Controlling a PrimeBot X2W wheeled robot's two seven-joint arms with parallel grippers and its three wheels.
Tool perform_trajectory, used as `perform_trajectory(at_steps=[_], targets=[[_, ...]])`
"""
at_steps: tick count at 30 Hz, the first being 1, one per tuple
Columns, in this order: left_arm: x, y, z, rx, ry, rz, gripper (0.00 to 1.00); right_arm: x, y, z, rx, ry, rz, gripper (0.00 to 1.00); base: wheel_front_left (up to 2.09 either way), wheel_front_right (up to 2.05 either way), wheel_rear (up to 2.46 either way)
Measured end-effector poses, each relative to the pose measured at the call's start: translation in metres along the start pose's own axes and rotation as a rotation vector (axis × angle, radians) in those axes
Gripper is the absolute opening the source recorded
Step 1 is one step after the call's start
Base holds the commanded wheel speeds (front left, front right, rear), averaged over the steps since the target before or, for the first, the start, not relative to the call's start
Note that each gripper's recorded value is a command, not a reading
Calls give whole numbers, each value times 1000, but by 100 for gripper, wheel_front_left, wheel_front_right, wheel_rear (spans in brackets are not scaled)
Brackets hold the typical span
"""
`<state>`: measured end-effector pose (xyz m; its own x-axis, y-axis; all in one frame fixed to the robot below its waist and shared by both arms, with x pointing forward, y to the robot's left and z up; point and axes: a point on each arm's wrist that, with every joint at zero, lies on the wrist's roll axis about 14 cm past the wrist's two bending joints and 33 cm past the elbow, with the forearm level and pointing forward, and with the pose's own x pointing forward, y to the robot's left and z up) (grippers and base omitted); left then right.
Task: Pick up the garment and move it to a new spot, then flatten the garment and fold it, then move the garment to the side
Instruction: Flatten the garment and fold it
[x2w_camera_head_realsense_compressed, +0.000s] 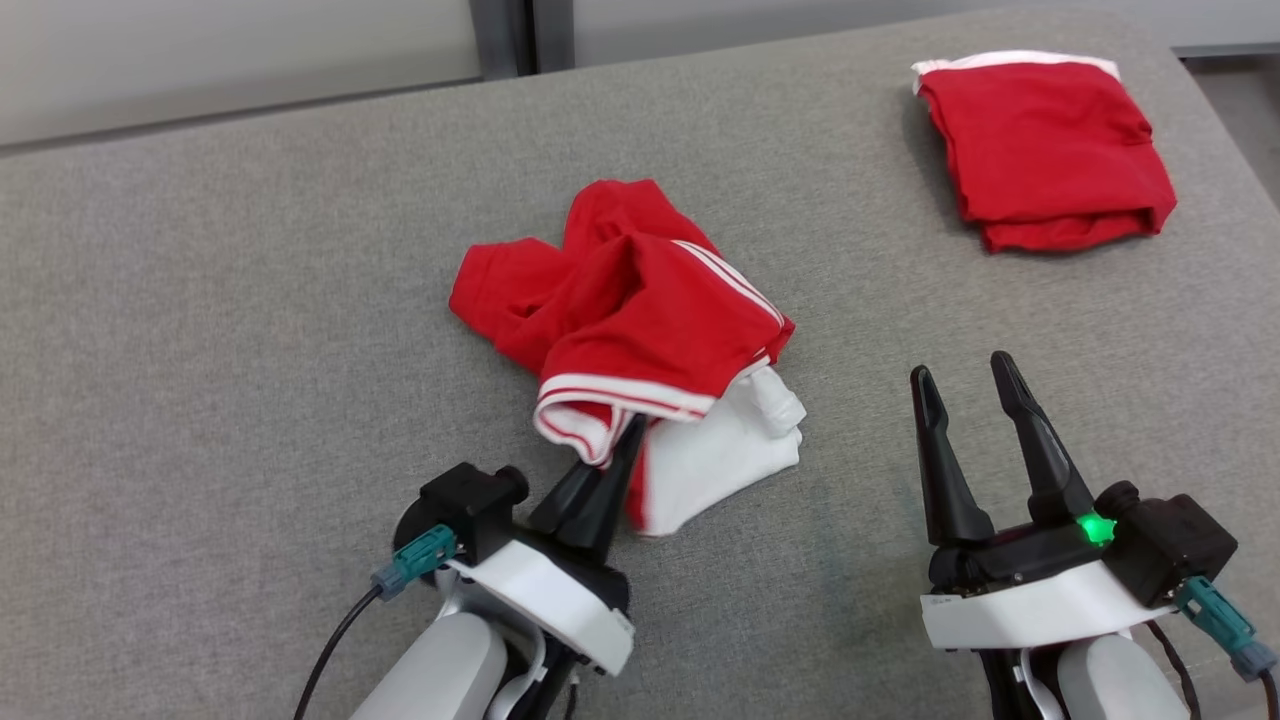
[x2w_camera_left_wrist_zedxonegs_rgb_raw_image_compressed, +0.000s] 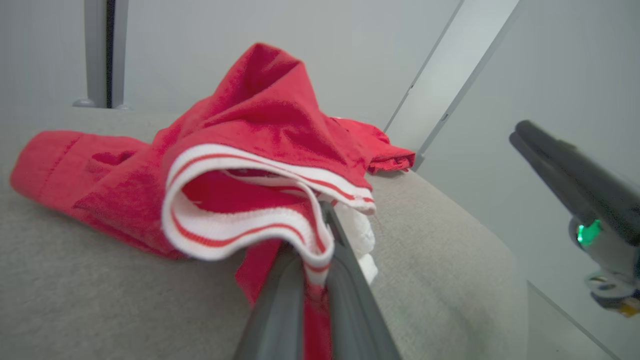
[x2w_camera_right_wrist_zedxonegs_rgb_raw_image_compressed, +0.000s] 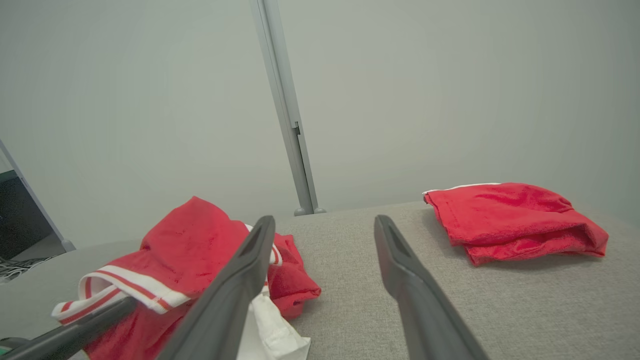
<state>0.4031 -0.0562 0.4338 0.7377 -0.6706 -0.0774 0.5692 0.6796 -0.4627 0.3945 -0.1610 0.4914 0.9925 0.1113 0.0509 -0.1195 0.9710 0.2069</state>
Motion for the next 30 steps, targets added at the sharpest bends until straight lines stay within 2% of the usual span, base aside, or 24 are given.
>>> perform_trajectory(at_steps=[3, 7, 12, 17, 22, 24, 27, 28, 30], targets=[[6, -34, 30, -31, -84, -104, 0, -6, -1, 7, 2, -17, -11, 100, 0, 0, 0], [17, -81, 74, -16, -166, -275, 0, -15, 0, 17, 7, -45, -21, 100, 0, 0, 0], [45, -139, 153, -17, -255, -465, 0, -27, -14, 33, 2, -89, -77, 100, 0, 0, 0], [63, -180, 241, -52, -390, -564, 0, -41, -41, 56, 25, -162, -169, 100, 0, 0, 0], [51, -226, 303, -48, -504, -672, 0, -54, -58, 79, 13, -233, -225, 100, 0, 0, 0], [49, -219, 315, -70, -528, -654, 0, -58, -66, 87, 2, -257, -249, 100, 0, 0, 0], [49, -178, 310, -100, -524, -547, 0, -58, -77, 92, -23, -268, -278, 100, 0, 0, 0], [47, -135, 291, -140, -497, -440, 0, -56, -79, 90, -31, -261, -281, 100, 0, 0, 0], [38, -84, 264, -200, -468, -298, 0, -52, -79, 84, -37, -244, -279, 100, 0, 0, 0]])
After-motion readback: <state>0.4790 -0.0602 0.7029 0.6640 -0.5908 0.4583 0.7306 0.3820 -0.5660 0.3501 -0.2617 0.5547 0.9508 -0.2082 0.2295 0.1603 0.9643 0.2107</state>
